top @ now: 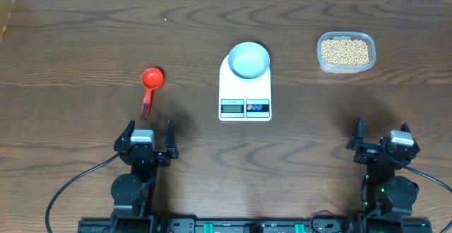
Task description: Scoop item into bowl and weigh 50g on scale
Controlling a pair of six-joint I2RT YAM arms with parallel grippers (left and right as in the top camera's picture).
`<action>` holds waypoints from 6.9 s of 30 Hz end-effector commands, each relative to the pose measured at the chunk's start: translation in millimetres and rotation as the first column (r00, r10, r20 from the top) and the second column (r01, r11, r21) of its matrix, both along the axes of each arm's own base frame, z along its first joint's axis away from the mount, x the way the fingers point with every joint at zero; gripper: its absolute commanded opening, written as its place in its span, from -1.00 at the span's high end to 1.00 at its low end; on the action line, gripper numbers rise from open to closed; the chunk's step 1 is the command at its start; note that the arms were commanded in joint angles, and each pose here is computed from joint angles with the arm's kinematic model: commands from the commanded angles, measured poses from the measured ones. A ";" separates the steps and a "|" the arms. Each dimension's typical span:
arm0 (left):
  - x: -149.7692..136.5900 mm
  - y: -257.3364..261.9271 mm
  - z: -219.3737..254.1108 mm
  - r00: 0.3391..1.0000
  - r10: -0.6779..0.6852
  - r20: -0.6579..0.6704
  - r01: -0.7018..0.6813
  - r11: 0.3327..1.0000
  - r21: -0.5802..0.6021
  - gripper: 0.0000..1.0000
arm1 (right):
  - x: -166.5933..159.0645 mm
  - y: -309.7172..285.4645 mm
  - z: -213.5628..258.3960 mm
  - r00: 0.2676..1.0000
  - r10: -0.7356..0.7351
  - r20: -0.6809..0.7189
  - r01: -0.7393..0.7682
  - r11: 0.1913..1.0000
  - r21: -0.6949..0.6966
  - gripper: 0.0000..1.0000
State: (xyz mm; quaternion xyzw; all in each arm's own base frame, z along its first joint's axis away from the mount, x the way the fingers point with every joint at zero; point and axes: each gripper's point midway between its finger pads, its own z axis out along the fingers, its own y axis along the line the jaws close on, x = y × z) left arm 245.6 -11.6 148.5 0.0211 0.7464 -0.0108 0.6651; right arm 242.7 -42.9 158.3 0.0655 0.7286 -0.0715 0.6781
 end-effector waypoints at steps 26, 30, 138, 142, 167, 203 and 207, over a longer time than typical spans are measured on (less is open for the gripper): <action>-1.1 6.9 -15.5 0.998 0.038 -0.056 -0.038 0.999 0.000 -0.82 | 0.0 1.0 -0.4 1.000 0.002 0.002 -0.002 1.000 0.006 -0.99; -1.1 6.9 -15.1 0.998 0.038 -0.054 -0.038 0.999 0.000 -0.82 | 0.0 1.0 -0.4 1.000 0.002 0.002 -0.002 1.000 0.006 -0.99; 198.2 70.2 -130.8 0.293 -0.112 -0.949 -0.019 0.992 -0.123 0.53 | 0.0 1.0 -0.4 1.000 0.002 0.002 -0.002 1.000 0.006 -0.99; 199.1 70.5 -130.9 0.297 -0.111 -0.948 -0.018 0.992 -0.122 0.59 | 0.0 1.0 -0.4 1.000 0.002 0.002 -0.002 1.000 0.006 -0.98; 192.9 62.9 -147.3 0.289 -0.115 -0.950 -0.009 0.992 -0.123 0.60 | -0.1 1.0 -0.5 1.000 0.002 0.002 -0.002 1.000 0.006 -0.99; 213.7 67.1 106.7 0.766 0.051 -0.641 -0.447 0.759 -0.473 0.86 | 0.0 1.0 -0.4 1.000 0.002 0.002 -0.002 1.000 0.006 -0.98; 203.1 63.7 134.6 0.800 0.058 -0.598 -0.444 0.727 -0.524 0.85 | -0.1 0.9 -0.4 1.000 0.002 0.002 -0.002 1.000 0.006 -0.98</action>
